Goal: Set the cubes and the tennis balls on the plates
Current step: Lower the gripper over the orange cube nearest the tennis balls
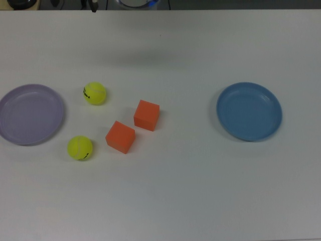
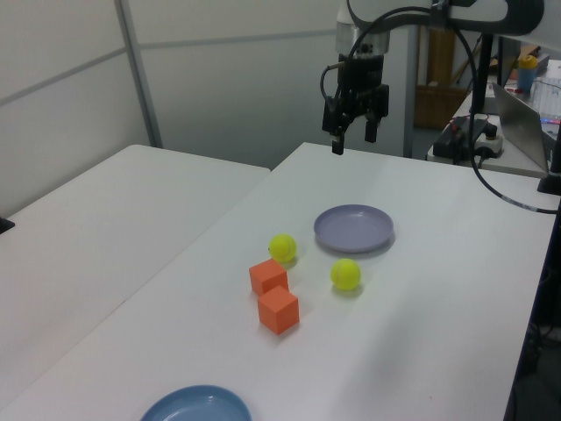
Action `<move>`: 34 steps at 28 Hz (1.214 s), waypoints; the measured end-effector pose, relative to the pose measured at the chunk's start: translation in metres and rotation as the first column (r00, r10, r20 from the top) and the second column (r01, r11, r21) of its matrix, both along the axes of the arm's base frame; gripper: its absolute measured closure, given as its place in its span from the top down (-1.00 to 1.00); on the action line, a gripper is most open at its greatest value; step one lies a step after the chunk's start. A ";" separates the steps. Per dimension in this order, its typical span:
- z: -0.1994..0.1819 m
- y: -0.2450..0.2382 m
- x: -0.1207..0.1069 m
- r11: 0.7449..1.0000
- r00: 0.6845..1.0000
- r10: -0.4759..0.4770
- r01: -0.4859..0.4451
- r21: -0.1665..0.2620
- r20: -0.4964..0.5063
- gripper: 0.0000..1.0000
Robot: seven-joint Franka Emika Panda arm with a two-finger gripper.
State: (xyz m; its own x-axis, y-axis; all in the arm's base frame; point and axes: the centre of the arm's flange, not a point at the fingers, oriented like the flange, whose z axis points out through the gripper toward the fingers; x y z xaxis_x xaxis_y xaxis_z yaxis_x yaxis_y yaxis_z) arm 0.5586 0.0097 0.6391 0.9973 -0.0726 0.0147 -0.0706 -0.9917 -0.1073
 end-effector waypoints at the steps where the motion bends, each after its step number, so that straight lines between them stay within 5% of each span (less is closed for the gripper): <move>1: -0.001 0.000 0.000 1.000 1.000 0.000 0.000 0.000 -0.002 1.00; 18: -0.111 0.128 0.064 0.994 0.993 0.106 -0.108 0.026 0.057 1.00; 34: -0.209 0.165 0.068 0.994 0.995 0.099 -0.100 0.040 0.034 1.00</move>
State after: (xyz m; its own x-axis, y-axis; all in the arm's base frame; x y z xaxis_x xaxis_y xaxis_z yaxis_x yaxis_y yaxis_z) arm 0.6262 0.1745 0.4299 0.9986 0.0258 0.0459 0.0324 -0.9882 -0.1494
